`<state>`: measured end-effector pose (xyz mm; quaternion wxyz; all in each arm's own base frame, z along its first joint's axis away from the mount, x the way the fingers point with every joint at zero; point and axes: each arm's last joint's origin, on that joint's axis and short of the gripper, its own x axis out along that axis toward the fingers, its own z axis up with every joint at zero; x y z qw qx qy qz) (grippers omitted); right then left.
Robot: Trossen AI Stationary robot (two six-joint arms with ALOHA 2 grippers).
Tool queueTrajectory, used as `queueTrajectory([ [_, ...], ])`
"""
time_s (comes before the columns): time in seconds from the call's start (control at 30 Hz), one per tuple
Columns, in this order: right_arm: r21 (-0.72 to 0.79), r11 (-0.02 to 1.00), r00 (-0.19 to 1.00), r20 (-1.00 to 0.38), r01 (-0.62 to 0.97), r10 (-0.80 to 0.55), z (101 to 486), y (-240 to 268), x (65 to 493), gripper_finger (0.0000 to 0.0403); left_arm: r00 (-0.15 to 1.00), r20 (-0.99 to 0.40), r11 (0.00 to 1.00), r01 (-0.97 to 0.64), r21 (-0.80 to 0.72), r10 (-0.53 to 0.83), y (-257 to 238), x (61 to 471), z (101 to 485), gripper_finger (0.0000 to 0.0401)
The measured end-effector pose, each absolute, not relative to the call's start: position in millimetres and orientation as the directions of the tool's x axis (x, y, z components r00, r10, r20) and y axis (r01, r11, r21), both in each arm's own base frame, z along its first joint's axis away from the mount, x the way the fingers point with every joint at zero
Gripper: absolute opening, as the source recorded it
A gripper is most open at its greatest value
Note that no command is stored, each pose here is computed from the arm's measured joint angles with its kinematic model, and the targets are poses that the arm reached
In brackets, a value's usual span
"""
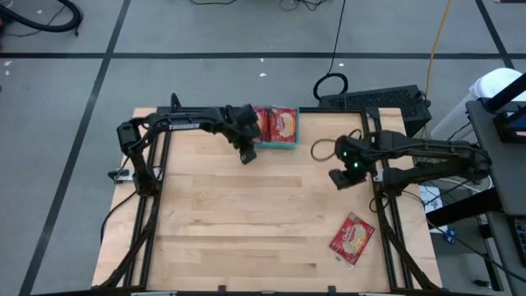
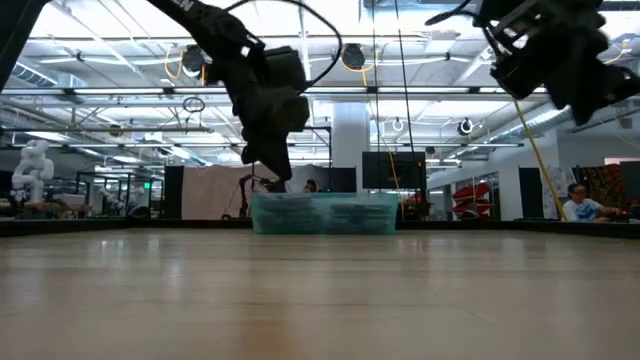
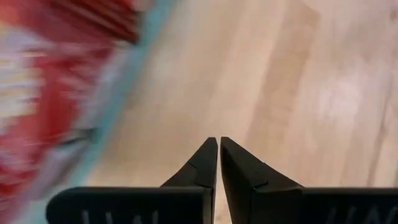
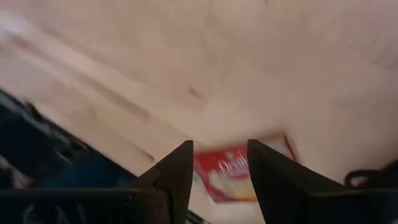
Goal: Sort popcorn bags into baskets
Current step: Put the red popcorn bag into the blue bin
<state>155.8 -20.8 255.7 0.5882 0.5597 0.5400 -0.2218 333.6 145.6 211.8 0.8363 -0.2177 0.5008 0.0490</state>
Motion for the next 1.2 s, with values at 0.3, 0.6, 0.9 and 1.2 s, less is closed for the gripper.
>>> queueTrajectory([
  [0.3,0.378,0.447,0.163,-0.879,0.811,0.448,235.1,4.6,147.9,0.0141,0.490,-0.858,0.891,-0.308,-0.334,-0.152,107.4,350.3,212.6,0.0023],
  [0.6,0.424,0.463,0.086,-0.803,0.778,0.590,184.4,23.4,139.2,0.0141,0.456,-0.868,0.831,-0.394,-0.392,-0.194,80.7,354.5,212.6,0.0024],
  [0.9,0.462,0.425,0.103,-0.762,0.778,0.640,140.1,40.5,131.2,0.0141,0.523,-0.814,0.753,-0.423,-0.504,-0.252,13.4,374.2,218.6,0.0024],
  [1.2,0.602,0.299,0.322,-0.708,0.740,0.629,101.8,39.7,127.7,0.0141,0.696,-0.699,0.718,-0.403,-0.567,-0.162,-44.9,390.1,231.9,0.0024],
])
